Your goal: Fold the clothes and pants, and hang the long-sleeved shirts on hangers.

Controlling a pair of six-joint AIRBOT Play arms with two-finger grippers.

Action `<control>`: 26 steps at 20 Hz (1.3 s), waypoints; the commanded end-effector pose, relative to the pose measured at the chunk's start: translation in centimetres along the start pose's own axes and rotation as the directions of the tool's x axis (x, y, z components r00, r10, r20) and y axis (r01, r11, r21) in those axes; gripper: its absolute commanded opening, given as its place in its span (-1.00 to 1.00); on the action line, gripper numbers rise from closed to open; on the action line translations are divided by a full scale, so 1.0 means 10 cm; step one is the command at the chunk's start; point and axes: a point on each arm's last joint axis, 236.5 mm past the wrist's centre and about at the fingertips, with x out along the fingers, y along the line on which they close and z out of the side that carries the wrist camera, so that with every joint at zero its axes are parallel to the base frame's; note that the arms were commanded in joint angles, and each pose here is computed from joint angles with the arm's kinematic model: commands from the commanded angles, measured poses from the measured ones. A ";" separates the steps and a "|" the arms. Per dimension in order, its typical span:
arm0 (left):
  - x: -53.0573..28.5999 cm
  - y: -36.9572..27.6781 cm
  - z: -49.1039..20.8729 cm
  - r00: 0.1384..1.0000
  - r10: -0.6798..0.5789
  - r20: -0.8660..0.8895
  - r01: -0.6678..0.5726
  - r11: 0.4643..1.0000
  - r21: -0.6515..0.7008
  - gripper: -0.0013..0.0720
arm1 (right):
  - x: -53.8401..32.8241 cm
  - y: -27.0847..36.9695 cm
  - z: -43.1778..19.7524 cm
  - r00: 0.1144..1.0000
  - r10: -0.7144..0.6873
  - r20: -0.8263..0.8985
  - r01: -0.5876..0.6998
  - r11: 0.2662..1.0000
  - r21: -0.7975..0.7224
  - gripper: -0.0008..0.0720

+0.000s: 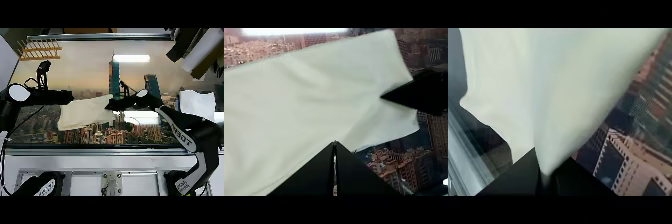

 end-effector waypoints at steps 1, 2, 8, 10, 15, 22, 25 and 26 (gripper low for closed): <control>0.00 0.00 0.00 1.000 0.000 -0.001 0.000 1.000 0.000 -0.95 | -0.82 -0.22 0.48 0.976 -0.192 0.101 0.195 0.980 -0.026 -0.95; 0.00 0.00 0.00 1.000 0.000 -0.001 0.000 1.000 0.000 -0.95 | -1.24 -0.33 0.64 0.955 -0.258 0.149 0.263 0.965 -0.013 -0.95; 0.00 0.00 -0.01 1.000 -0.001 -0.003 0.000 1.000 -0.001 -0.95 | -3.61 -0.83 1.12 0.739 -0.456 0.496 0.419 0.888 0.192 -0.95; 0.00 -0.01 -0.02 1.000 -0.002 -0.010 0.002 1.000 -0.002 -0.95 | -4.27 -1.01 1.06 0.648 -0.506 0.569 0.426 0.860 0.280 -0.95; 0.00 -0.01 -0.06 1.000 -0.004 -0.023 0.004 1.000 -0.002 -0.95 | -5.47 -1.19 0.73 0.443 -0.602 0.664 0.425 0.794 0.436 -0.95; 0.00 -0.01 -0.07 1.000 -0.005 -0.027 0.005 1.000 -0.002 -0.95 | -5.90 -1.01 0.11 0.346 -0.734 0.585 0.515 0.669 0.535 -0.95; 0.00 -0.01 -0.07 1.000 -0.005 -0.029 0.005 1.000 -0.001 -0.95 | -5.82 -1.19 -0.46 0.353 -0.847 0.397 0.590 0.531 0.608 -0.95; 0.00 -0.01 -0.07 1.000 -0.005 -0.029 0.005 1.000 -0.001 -0.95 | -5.77 -1.25 -0.63 0.353 -0.871 0.341 0.606 0.491 0.626 -0.95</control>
